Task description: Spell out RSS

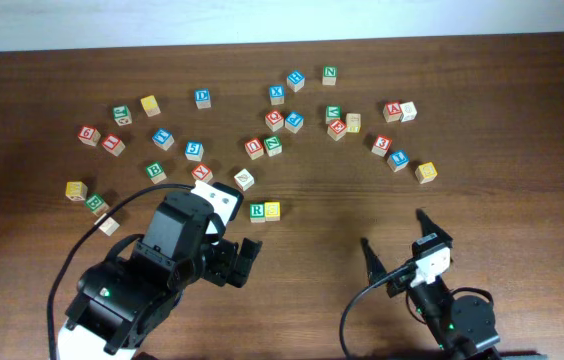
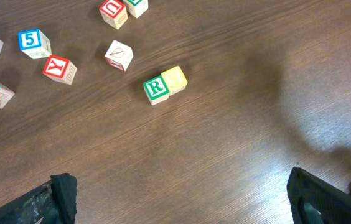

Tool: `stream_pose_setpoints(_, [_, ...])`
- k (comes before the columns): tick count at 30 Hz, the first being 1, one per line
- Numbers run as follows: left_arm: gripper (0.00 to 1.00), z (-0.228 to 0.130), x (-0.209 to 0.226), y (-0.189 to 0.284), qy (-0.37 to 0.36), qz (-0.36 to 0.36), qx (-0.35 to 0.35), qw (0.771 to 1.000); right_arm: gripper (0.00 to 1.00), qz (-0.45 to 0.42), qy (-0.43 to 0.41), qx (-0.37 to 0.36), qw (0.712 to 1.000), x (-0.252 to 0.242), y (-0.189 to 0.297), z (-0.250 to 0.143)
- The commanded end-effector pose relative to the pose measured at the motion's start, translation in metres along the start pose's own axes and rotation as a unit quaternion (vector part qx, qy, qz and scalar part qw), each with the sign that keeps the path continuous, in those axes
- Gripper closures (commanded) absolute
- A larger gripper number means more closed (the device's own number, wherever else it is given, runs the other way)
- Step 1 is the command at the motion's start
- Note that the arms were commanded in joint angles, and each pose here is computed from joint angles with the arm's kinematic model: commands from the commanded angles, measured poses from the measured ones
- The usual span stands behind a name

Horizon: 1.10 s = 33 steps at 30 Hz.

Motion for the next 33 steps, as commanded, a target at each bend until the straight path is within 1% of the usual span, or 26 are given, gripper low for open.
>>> stream_pose_setpoints(1, [0.01,-0.002,0.0,-0.001,-0.008,-0.006,0.003,1.0,0.02,0.103,-0.275,0.017,0.956,0.017,0.002,0.001])
stream_pose_setpoints(2, [0.01,-0.002,0.0,-0.001,-0.008,-0.006,0.003,1.0,0.02,0.115,-0.307,0.023,0.944,0.019,0.002,0.001])
stream_pose_setpoints(4, [0.01,-0.002,0.0,-0.001,-0.008,-0.006,0.003,1.0,0.02,0.136,-0.316,0.024,0.939,0.022,0.003,0.003])
stream_pose_setpoints(6, [0.01,-0.002,0.0,-0.001,-0.008,-0.006,0.003,1.0,0.02,0.134,-0.316,0.03,0.939,0.022,0.003,0.001])
stream_pose_setpoints(8, [0.0,-0.002,0.0,-0.001,-0.008,-0.006,0.003,1.0,0.02,0.115,-0.303,0.054,0.944,0.02,0.003,0.0])
stream_pose_setpoints(10, [0.01,-0.002,0.0,-0.001,-0.008,-0.006,0.003,1.0,0.02,0.077,-0.249,0.103,0.96,0.015,0.003,0.006])
stream_pose_setpoints(12, [0.0,-0.002,0.0,-0.001,-0.008,-0.006,0.003,1.0,0.02,0.039,-0.188,0.152,0.97,0.008,-0.001,0.021])
stream_pose_setpoints(14, [0.01,-0.002,0.0,-0.001,-0.008,-0.006,0.003,1.0,0.02,-0.012,-0.12,0.231,0.965,-0.004,-0.015,0.047])
stream_pose_setpoints(16, [0.01,-0.002,0.0,-0.001,-0.008,-0.006,0.003,1.0,0.02,-0.063,-0.055,0.311,0.947,-0.019,-0.041,0.071])
stream_pose_setpoints(17, [0.01,-0.002,0.0,-0.001,-0.008,-0.006,0.003,1.0,0.02,-0.077,-0.037,0.34,0.937,-0.023,-0.052,0.077])
stream_pose_setpoints(18, [0.0,-0.002,0.0,-0.001,-0.008,-0.006,0.003,1.0,0.02,-0.093,0.006,0.407,0.909,-0.038,-0.083,0.089])
stream_pose_setpoints(19, [0.0,-0.002,0.0,-0.001,-0.008,-0.006,0.003,1.0,0.02,-0.094,0.017,0.427,0.899,-0.043,-0.091,0.091])
stream_pose_setpoints(20, [0.0,-0.002,0.0,-0.001,-0.008,-0.006,0.003,1.0,0.02,-0.091,0.034,0.463,0.881,-0.055,-0.105,0.091])
stream_pose_setpoints(21, [0.01,-0.002,0.0,-0.001,-0.008,-0.006,0.003,1.0,0.02,-0.096,0.036,0.505,0.857,-0.074,-0.117,0.086])
stream_pose_setpoints(22, [0.01,-0.002,0.0,-0.001,-0.008,-0.006,0.003,1.0,0.02,-0.106,0.023,0.534,0.839,-0.092,-0.124,0.081])
stream_pose_setpoints(23, [0.01,-0.002,0.0,-0.001,-0.008,-0.006,0.003,1.0,0.02,-0.102,0.006,0.553,0.827,-0.108,-0.129,0.076])
stream_pose_setpoints(24, [0.01,-0.002,0.0,-0.001,-0.008,-0.006,0.003,1.0,0.02,-0.085,-0.018,0.561,0.823,-0.126,-0.133,0.068])
stream_pose_setpoints(25, [0.0,-0.002,0.0,-0.001,-0.008,-0.006,0.003,1.0,0.02,-0.062,-0.045,0.555,0.828,-0.143,-0.135,0.058])
stream_pose_setpoints(27, [0.01,-0.002,0.0,-0.001,-0.008,-0.006,0.003,1.0,0.02,-0.03,-0.068,0.537,0.841,-0.162,-0.137,0.047])
stream_pose_setpoints(29, [0.01,-0.002,0.0,-0.001,-0.008,-0.006,0.003,1.0,0.01,-0.003,-0.062,0.52,0.852,-0.175,-0.141,0.039])
stream_pose_setpoints(31, [0.01,-0.002,0.0,-0.001,-0.008,-0.006,0.003,1.0,0.01,0.014,-0.031,0.518,0.855,-0.181,-0.148,0.029])
stream_pose_setpoints(33, [0.01,-0.002,0.0,-0.001,-0.008,-0.006,0.003,1.0,0.01,0.015,-0.02,0.518,0.855,-0.187,-0.158,0.015])
Point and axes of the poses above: each gripper's point midway between its finger pads, its own y axis back along the fingers, its own x axis along the line the jaws close on, z = x × y, the point moved 9 cm from there along y, back along the fingers, and after that the axes turned 4 degrees about y, right-handed, at the moved point
